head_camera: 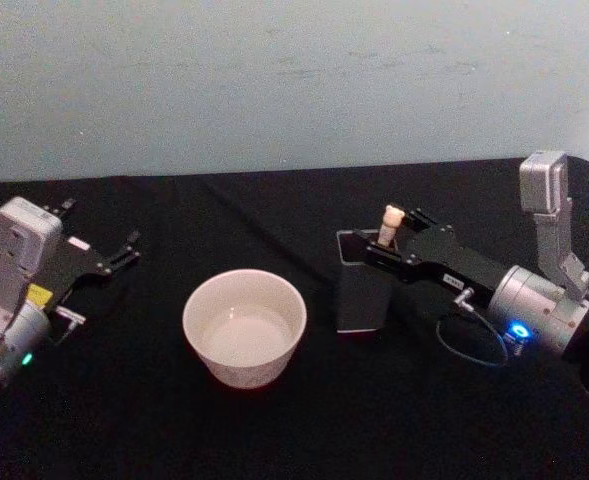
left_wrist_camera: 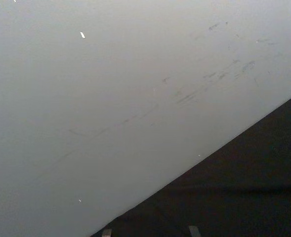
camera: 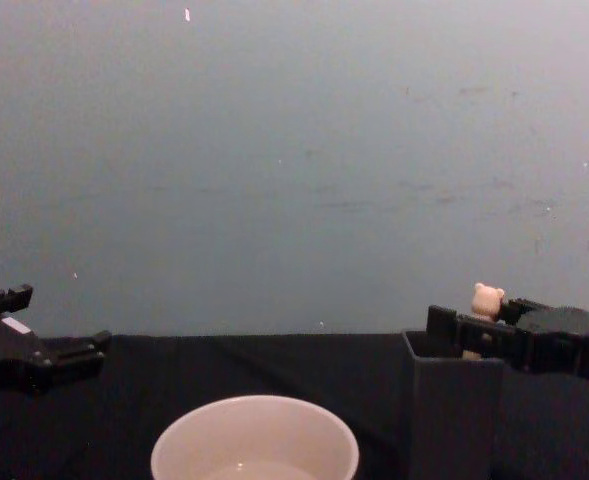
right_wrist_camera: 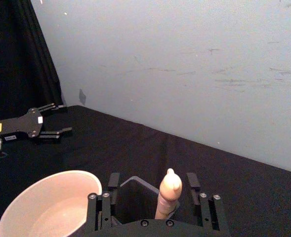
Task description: Pick up the stirring spoon with one hand, stir inside the cup, then place it back in its original position.
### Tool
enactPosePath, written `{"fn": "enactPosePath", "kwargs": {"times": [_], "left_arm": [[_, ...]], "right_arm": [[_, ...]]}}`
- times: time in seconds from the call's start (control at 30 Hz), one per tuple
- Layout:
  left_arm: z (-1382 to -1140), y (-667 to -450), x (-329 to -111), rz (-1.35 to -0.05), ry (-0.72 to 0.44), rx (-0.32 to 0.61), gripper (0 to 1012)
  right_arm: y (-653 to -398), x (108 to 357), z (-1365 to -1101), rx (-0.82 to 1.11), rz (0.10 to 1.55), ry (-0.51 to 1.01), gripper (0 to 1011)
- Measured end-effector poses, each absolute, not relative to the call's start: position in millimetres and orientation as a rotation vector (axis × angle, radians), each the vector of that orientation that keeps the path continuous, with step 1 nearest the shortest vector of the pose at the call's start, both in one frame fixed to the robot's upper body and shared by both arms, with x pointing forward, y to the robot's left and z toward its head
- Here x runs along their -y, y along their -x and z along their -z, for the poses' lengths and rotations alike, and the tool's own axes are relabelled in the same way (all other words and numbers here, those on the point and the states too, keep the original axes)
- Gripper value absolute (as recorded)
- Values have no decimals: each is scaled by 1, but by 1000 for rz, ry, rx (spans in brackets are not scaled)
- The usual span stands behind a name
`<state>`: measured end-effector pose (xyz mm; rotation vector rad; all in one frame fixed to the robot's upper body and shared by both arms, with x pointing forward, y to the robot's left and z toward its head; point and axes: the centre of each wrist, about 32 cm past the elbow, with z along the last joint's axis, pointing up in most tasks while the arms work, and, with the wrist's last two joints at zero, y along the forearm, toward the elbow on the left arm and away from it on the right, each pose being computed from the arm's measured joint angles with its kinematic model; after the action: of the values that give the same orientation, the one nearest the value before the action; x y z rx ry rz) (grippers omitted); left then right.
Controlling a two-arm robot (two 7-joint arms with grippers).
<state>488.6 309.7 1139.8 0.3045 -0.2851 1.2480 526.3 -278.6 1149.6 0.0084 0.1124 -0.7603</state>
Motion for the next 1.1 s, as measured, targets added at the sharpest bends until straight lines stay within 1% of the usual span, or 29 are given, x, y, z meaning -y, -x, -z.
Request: {"fn": "enactPosePath", "kwargs": {"times": [0.03, 0.1, 0.13, 0.23, 0.27, 0.37, 0.43, 0.47, 0.5, 0.53, 0.57, 0.63, 0.73, 1.1], "left_arm": [[-1140, -489, -310, -1248, -305, 285, 1002], [-1140, -489, -310, -1248, -304, 285, 1001], [-1140, -489, -310, -1248, -304, 285, 1001], [-1140, -489, -310, -1248, -304, 285, 1001], [-1140, -489, -310, -1248, -304, 285, 1001], [-1140, -489, -310, -1248, -304, 285, 1001], [-1140, -489, -310, -1248, -304, 285, 1001], [-1140, -489, -310, -1248, -304, 285, 1001], [-1140, -489, -310, -1248, -305, 285, 1001], [-1140, -489, -310, -1248, -305, 285, 1001], [-1140, -489, -310, -1248, -304, 285, 1001], [-1140, -489, -310, -1248, -304, 285, 1001], [-1140, -489, -310, -1248, -304, 285, 1001], [-1140, -489, -310, -1248, -304, 285, 1001]], "right_arm": [[-526, 279, -1150, -112, 760, -8, 836], [-526, 279, -1150, -113, 760, -9, 787], [-526, 279, -1150, -113, 760, -9, 743], [-526, 279, -1150, -113, 760, -9, 685], [-526, 279, -1150, -113, 760, -9, 624], [-526, 279, -1150, -113, 760, -9, 543], [-526, 279, -1150, -113, 760, -9, 462], [-526, 279, -1150, -114, 760, -9, 447], [-526, 279, -1150, -114, 760, -9, 397], [-526, 279, -1150, -114, 760, -10, 386], [-526, 279, -1150, -114, 760, -10, 340], [-526, 279, -1150, -114, 760, -10, 302], [-526, 279, -1150, -114, 760, -10, 192], [-526, 278, -1150, -109, 751, -12, 188]]}}
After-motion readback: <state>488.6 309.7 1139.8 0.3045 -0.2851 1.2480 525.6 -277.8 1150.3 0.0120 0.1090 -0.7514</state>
